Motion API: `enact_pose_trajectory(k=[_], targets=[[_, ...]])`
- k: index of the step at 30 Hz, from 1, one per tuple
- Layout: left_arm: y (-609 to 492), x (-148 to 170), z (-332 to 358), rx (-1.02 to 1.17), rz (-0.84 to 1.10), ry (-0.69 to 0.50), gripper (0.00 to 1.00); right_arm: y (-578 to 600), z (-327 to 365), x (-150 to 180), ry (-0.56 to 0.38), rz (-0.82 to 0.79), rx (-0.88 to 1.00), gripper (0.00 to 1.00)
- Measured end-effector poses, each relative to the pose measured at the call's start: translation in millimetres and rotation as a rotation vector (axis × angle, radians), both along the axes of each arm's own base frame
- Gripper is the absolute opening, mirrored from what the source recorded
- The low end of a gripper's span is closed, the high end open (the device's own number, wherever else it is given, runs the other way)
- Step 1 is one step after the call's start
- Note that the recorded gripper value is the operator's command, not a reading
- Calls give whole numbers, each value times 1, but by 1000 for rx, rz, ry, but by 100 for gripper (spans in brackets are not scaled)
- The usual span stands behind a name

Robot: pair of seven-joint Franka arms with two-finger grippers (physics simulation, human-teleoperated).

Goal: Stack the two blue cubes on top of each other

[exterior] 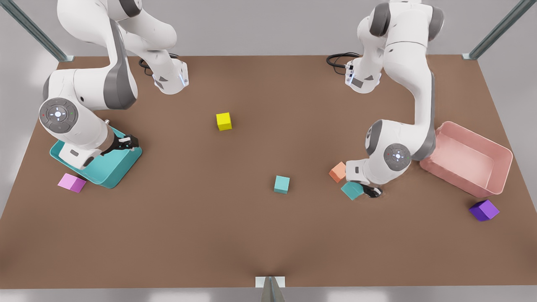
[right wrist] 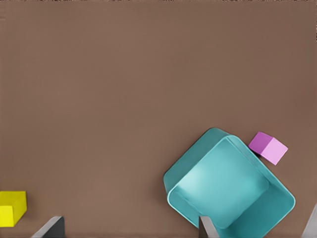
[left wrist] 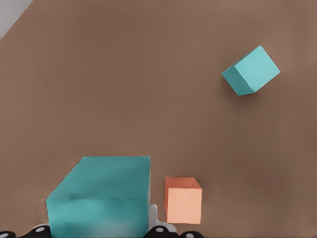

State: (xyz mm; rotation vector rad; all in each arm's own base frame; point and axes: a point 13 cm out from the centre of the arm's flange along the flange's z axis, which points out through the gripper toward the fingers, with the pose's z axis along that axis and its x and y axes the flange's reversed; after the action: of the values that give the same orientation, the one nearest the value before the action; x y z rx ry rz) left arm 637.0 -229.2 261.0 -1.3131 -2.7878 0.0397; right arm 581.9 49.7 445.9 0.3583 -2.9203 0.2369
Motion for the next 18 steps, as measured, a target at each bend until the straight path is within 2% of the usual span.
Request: enact_pose_trajectory(k=[4,9,18], targets=[[-147,-34,-56,6,62,62,68,-3,1,0,1,4,1,100],[-213,-63,-107,-32,275,127,68,0,0,-1,7,16,2,100],[-232,-63,-129,-28,594,143,68,0,0,-2,15,26,3,100]])
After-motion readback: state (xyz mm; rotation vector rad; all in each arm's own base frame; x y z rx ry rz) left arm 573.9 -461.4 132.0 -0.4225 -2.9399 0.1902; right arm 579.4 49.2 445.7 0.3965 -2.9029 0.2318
